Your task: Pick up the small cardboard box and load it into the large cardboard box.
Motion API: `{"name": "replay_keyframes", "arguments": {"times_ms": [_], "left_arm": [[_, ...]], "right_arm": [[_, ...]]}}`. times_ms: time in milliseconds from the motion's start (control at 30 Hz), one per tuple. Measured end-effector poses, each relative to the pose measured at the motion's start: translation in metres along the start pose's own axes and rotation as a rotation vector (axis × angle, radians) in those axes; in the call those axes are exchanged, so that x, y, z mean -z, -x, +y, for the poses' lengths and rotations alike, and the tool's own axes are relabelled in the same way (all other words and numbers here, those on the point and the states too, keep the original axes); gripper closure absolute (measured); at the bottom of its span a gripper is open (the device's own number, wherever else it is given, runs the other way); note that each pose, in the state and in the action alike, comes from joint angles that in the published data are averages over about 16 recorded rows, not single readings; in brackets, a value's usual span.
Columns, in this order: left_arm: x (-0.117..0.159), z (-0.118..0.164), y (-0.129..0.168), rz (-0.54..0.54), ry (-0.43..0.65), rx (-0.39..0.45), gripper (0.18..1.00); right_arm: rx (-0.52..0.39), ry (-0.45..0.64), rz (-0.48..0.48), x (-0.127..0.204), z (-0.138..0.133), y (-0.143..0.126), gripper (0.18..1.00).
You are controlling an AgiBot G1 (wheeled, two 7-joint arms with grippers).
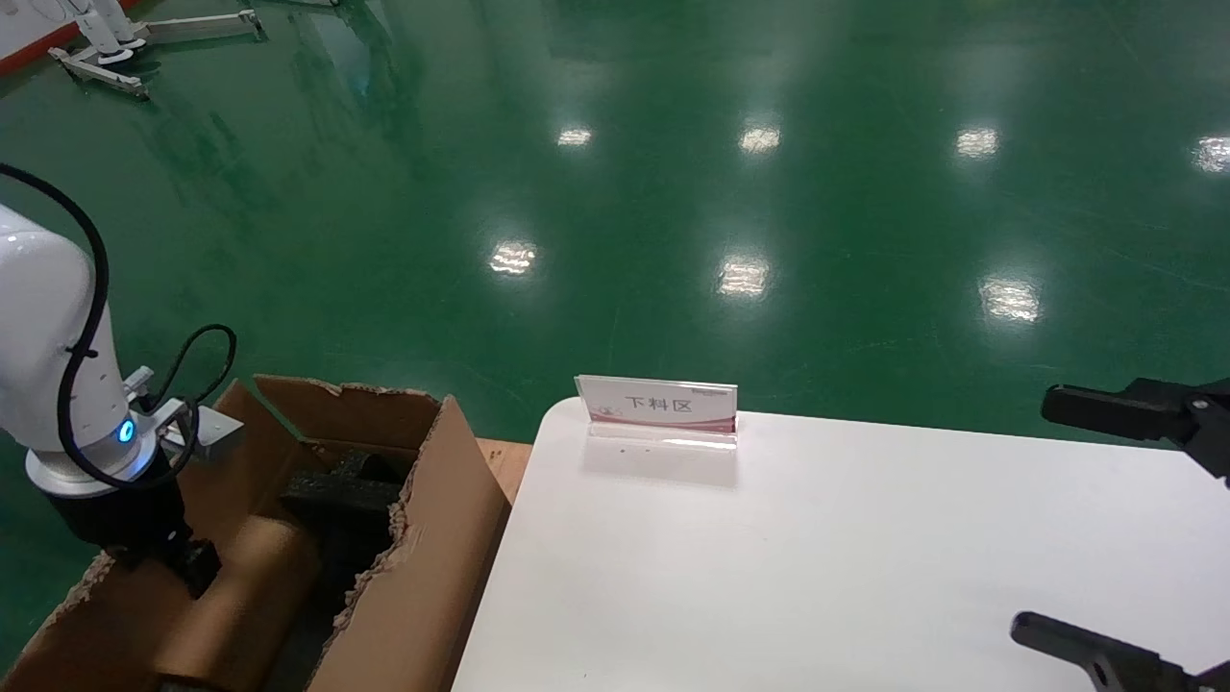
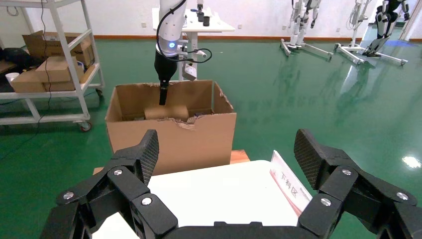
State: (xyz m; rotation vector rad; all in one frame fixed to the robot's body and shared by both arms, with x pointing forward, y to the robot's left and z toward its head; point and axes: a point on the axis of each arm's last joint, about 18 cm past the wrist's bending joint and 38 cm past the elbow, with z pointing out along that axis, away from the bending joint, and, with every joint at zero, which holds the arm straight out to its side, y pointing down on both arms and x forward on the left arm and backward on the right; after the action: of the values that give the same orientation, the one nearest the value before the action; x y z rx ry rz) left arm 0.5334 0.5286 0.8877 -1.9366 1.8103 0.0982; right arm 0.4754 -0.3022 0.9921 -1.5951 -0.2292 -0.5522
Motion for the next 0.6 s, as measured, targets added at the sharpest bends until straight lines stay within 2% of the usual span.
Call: {"name": "replay_keyframes", "arguments": {"times_ms": [133,267,600], "left_arm": [[0.000,0.000,0.000,0.001,-0.001,0.000,0.631],[0.001,-0.001,0.000,0.001,-0.003,0.000,0.500],[0.010,-0.009,0.000,0.007,-0.040,-0.013,0.332]], "right_arm": [[0.000,0.000,0.000,0.000,0.000,0.000,0.184],[0.000,0.000,0.000,0.000,0.000,0.000,0.184],[0.000,0.000,0.000,0.000,0.000,0.000,0.184]]}}
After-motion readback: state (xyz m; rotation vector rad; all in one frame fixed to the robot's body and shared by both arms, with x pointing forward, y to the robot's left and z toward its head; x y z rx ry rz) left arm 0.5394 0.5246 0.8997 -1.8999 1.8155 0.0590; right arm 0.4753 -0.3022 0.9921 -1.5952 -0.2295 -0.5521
